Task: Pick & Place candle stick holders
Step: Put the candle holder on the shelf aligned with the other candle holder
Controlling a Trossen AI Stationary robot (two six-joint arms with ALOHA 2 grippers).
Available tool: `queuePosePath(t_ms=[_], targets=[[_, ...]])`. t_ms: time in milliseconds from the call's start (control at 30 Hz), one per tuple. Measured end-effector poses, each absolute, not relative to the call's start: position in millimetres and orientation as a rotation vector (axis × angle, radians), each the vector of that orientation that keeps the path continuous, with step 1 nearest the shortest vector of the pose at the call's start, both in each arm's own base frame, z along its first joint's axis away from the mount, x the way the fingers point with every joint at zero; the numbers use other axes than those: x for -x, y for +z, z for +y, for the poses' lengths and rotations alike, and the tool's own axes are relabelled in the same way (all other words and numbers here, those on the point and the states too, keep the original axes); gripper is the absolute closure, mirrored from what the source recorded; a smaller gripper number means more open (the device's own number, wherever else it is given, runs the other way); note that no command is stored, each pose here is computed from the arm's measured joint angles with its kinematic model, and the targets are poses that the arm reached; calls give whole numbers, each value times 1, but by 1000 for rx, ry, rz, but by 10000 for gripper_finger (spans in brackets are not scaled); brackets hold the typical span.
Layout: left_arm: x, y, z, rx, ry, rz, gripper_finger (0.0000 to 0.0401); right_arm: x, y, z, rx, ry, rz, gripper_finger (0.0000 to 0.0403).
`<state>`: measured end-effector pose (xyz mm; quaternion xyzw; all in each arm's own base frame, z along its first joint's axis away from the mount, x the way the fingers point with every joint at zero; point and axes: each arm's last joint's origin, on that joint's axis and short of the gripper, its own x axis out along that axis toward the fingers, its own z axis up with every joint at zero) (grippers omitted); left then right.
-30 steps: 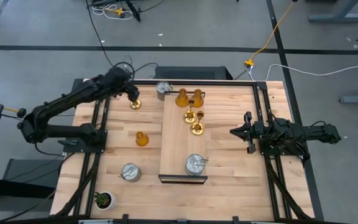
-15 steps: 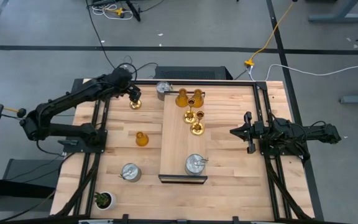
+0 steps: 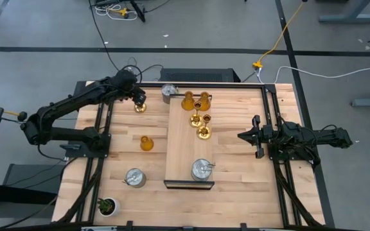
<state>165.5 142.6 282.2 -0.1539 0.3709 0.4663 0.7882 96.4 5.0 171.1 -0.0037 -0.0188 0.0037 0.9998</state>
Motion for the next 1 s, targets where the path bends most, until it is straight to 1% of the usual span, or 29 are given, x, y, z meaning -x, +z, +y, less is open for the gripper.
queuePosePath(t_ms=[500, 733, 1000], targets=[[-165, 282, 142, 330, 1002, 800, 213, -96, 171, 5, 7, 7, -38, 376], [-166, 282, 142, 330, 1002, 800, 224, -96, 171, 5, 7, 7, -38, 376], [-166, 282, 142, 306, 988, 814, 224, -96, 171, 5, 7, 7, -38, 376]])
